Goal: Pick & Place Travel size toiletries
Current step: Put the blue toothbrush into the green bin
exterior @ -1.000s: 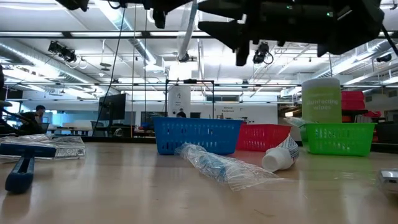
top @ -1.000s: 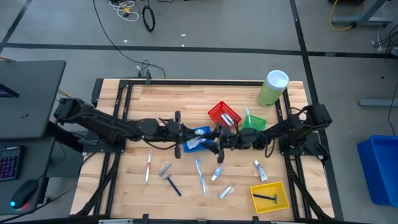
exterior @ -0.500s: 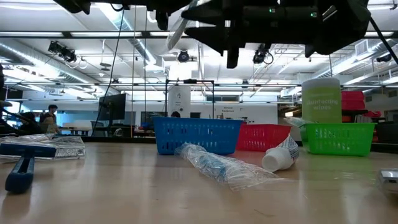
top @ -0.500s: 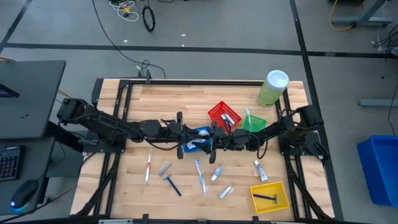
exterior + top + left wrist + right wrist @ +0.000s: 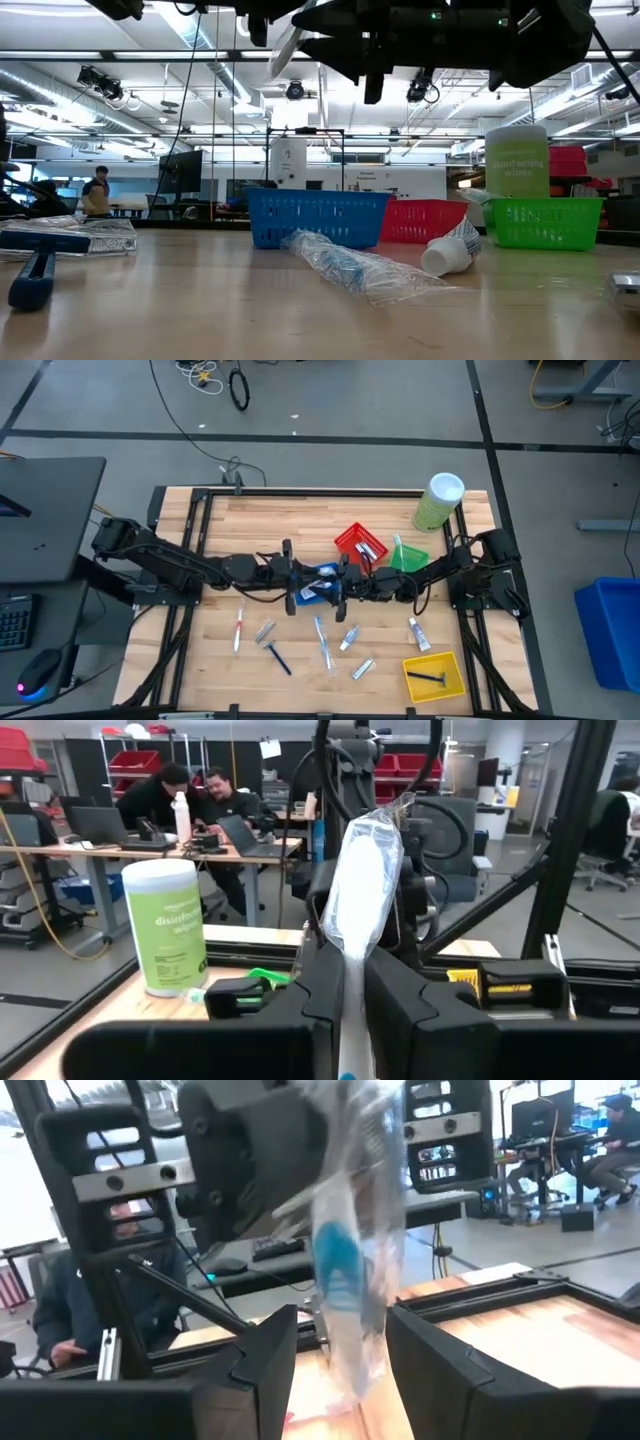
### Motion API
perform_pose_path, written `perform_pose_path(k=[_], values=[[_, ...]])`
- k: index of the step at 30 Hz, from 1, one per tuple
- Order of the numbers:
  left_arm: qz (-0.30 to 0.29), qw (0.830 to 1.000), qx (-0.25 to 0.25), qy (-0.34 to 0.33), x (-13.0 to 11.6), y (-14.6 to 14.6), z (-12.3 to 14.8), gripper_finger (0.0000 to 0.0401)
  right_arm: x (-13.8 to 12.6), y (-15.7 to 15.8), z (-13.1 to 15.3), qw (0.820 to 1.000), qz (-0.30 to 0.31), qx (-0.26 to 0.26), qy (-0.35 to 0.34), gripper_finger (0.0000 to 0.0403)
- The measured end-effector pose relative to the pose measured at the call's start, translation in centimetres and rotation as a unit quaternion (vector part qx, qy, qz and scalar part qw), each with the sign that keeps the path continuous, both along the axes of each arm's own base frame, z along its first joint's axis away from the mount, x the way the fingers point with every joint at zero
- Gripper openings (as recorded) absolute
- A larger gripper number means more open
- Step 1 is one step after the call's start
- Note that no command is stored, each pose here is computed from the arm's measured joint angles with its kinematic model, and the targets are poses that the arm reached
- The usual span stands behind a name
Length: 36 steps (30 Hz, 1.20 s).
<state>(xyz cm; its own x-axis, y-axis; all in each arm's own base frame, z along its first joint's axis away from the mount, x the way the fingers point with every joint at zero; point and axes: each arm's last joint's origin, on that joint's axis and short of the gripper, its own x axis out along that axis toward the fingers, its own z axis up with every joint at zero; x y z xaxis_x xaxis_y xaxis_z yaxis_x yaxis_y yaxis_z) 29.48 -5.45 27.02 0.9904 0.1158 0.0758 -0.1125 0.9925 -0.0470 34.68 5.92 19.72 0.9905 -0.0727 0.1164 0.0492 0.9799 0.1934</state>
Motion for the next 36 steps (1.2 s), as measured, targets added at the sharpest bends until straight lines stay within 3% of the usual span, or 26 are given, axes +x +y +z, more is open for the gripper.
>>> perform_pose_path(k=[10, 21, 25, 29, 36], values=[[-0.004, 1.000, -0.002, -0.013, 0.0, 0.0, 0.3, 0.0035, 1.2, -0.1, 1.1, 1.000, -0.005, -0.019, 0.010, 0.0140], [-0.003, 1.000, 0.003, -0.008, 0.0, 0.0, 0.2, 0.0035, 1.3, 0.0, 1.0, 0.999, -0.006, -0.042, 0.018, 0.0044], [-0.004, 1.000, 0.004, 0.003, 0.0, 0.0, 0.0, 0.0050, 1.2, 0.2, 0.9, 0.998, -0.010, -0.053, 0.026, 0.0040], [-0.003, 1.000, 0.006, 0.024, 0.0, 0.0, -0.4, 0.0060, 0.7, 0.5, 1.2, 0.993, -0.057, -0.075, 0.073, 0.0039], [-0.009, 0.999, -0.015, 0.043, 0.0, -0.1, -0.9, 0.0074, -2.2, 1.3, 4.0, 0.980, -0.101, -0.096, 0.144, 0.0038]])
